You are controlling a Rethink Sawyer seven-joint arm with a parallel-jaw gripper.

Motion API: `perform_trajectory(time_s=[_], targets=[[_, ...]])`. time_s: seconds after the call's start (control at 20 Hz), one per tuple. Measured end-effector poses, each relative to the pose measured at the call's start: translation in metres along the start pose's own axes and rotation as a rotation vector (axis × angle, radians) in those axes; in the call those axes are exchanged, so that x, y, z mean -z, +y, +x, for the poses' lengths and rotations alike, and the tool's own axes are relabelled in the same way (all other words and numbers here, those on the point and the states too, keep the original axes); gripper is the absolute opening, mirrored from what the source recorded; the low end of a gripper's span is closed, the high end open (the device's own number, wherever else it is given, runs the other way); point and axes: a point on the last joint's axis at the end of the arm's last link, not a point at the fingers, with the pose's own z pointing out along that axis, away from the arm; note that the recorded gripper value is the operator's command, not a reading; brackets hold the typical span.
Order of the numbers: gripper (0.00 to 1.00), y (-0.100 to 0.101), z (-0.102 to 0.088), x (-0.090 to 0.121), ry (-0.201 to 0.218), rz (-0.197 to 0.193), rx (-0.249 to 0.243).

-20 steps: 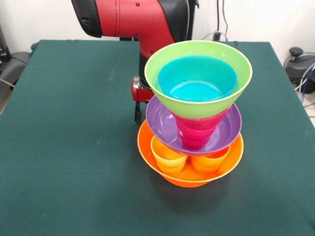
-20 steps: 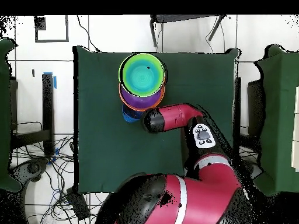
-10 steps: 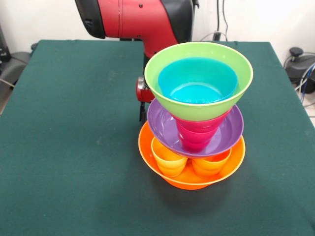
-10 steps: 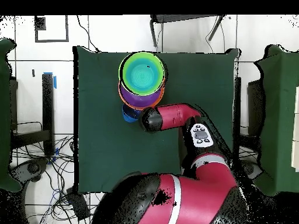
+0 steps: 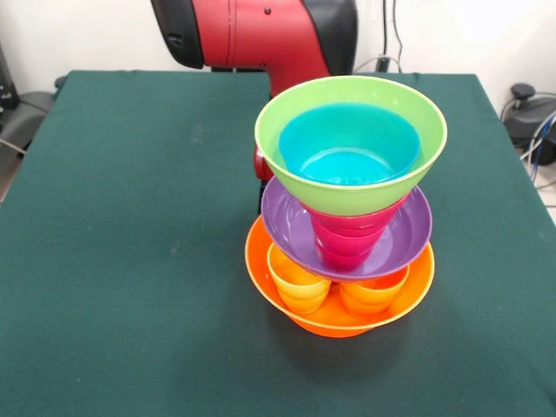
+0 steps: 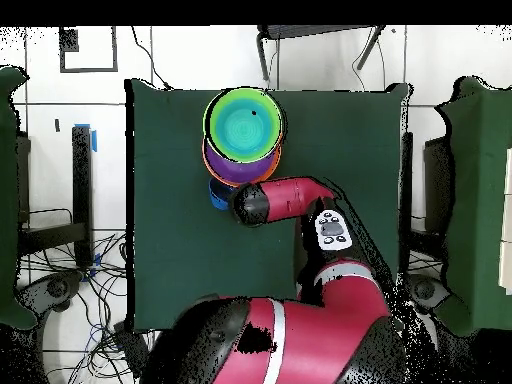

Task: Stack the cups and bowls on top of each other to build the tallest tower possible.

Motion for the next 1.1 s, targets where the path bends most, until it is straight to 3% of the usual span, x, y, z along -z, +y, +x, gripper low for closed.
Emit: perform_trajectory(time_s=[1.1], targets=[[1.0,0.0077,0.0002,0.0006,0.003,-0.006,-0.003]])
